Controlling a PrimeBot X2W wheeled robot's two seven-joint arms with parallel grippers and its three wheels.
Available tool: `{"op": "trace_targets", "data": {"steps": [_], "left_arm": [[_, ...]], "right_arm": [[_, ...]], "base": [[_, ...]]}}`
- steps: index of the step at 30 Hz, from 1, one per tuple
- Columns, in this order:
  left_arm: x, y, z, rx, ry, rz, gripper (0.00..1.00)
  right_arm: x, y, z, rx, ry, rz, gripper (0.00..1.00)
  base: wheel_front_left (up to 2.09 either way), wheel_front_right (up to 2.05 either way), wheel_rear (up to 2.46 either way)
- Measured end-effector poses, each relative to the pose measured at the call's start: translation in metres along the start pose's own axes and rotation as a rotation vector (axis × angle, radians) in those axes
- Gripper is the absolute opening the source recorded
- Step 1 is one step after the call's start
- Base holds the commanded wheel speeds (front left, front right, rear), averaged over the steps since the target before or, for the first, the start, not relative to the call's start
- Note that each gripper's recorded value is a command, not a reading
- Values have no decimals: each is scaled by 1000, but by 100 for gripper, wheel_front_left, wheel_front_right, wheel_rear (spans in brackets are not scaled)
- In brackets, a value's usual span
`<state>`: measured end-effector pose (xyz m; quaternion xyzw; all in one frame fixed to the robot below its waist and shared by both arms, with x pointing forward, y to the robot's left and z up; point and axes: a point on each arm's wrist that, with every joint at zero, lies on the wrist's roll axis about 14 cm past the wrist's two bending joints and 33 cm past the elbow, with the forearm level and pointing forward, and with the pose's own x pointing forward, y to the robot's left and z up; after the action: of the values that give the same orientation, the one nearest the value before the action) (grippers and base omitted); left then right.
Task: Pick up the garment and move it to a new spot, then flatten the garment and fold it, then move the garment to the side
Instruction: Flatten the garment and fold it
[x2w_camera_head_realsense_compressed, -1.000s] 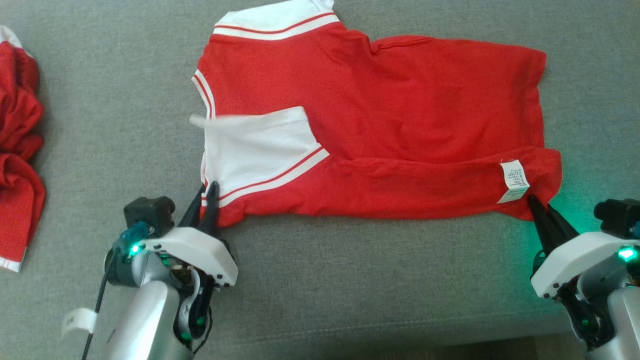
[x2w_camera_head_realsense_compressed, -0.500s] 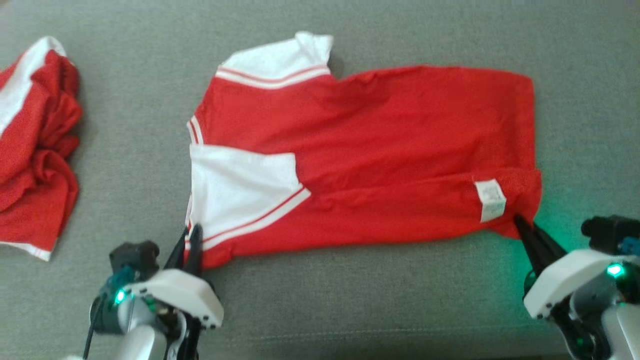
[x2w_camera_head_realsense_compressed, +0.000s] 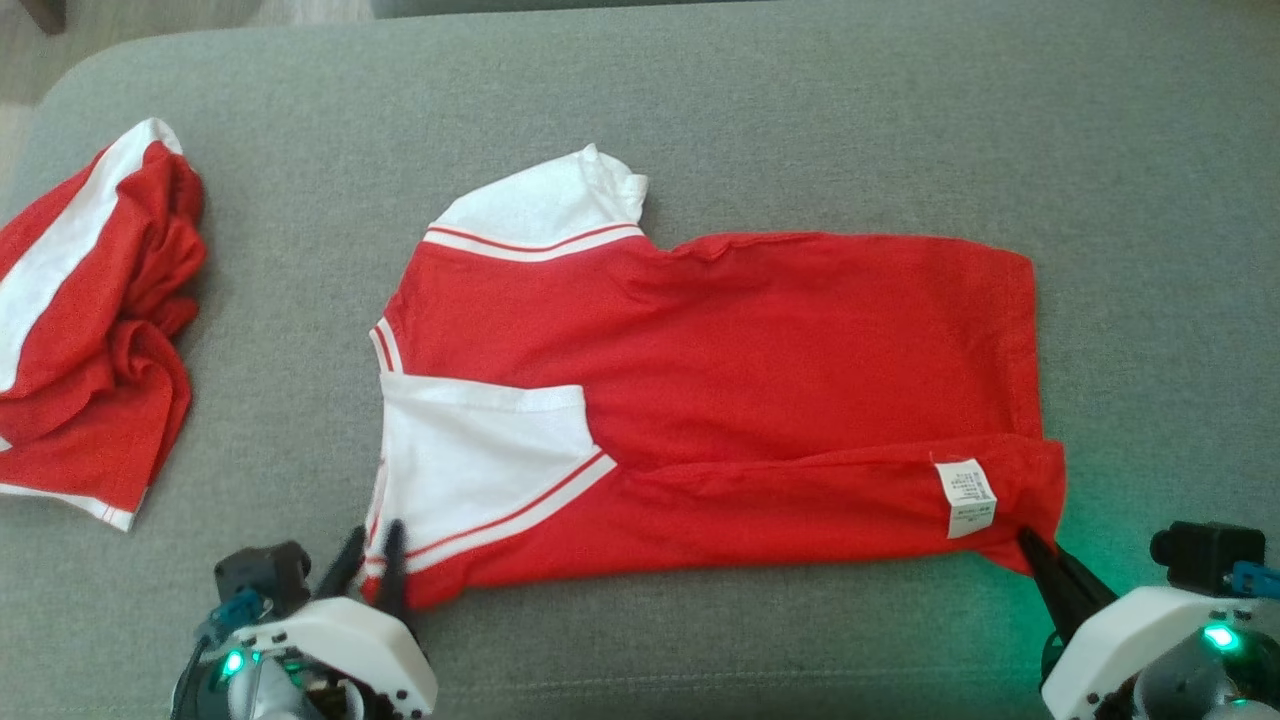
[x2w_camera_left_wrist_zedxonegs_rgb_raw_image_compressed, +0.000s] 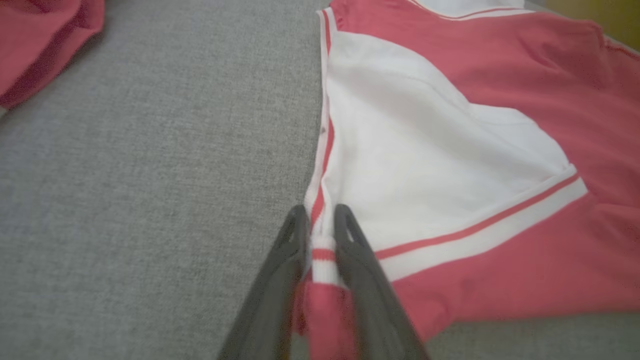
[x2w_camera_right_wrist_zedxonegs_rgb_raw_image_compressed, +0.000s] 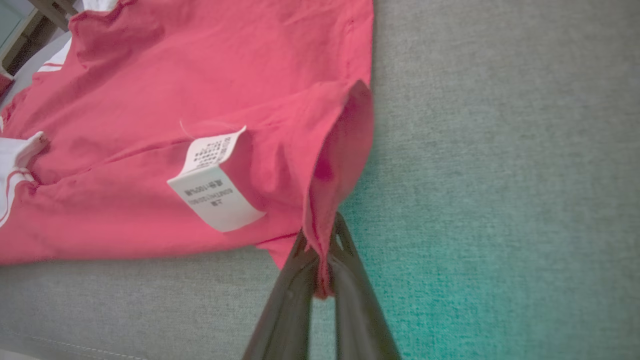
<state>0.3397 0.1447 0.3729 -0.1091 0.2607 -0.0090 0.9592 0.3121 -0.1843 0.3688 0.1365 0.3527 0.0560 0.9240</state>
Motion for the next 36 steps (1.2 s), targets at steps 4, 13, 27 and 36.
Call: {"op": "trace_targets", "data": {"steps": [4, 13, 27, 36], "left_arm": [[-1, 2, -4, 8, 19, 7, 100], [-9, 4, 44, 91, -205, 46, 100], [-36, -25, 125, 195, -513, -8, 100], [-34, -31, 121, 212, -490, -23, 100]], "right_arm": [[-3, 1, 1, 19, -6, -4, 86], [-26, -1, 51, -82, -249, -39, 100], [-67, 27, 141, -231, -655, -21, 100], [-63, 27, 138, -225, -640, -21, 100]], "base": [[0, 0, 0], [0, 0, 0], [0, 0, 0], [0, 0, 0]]}}
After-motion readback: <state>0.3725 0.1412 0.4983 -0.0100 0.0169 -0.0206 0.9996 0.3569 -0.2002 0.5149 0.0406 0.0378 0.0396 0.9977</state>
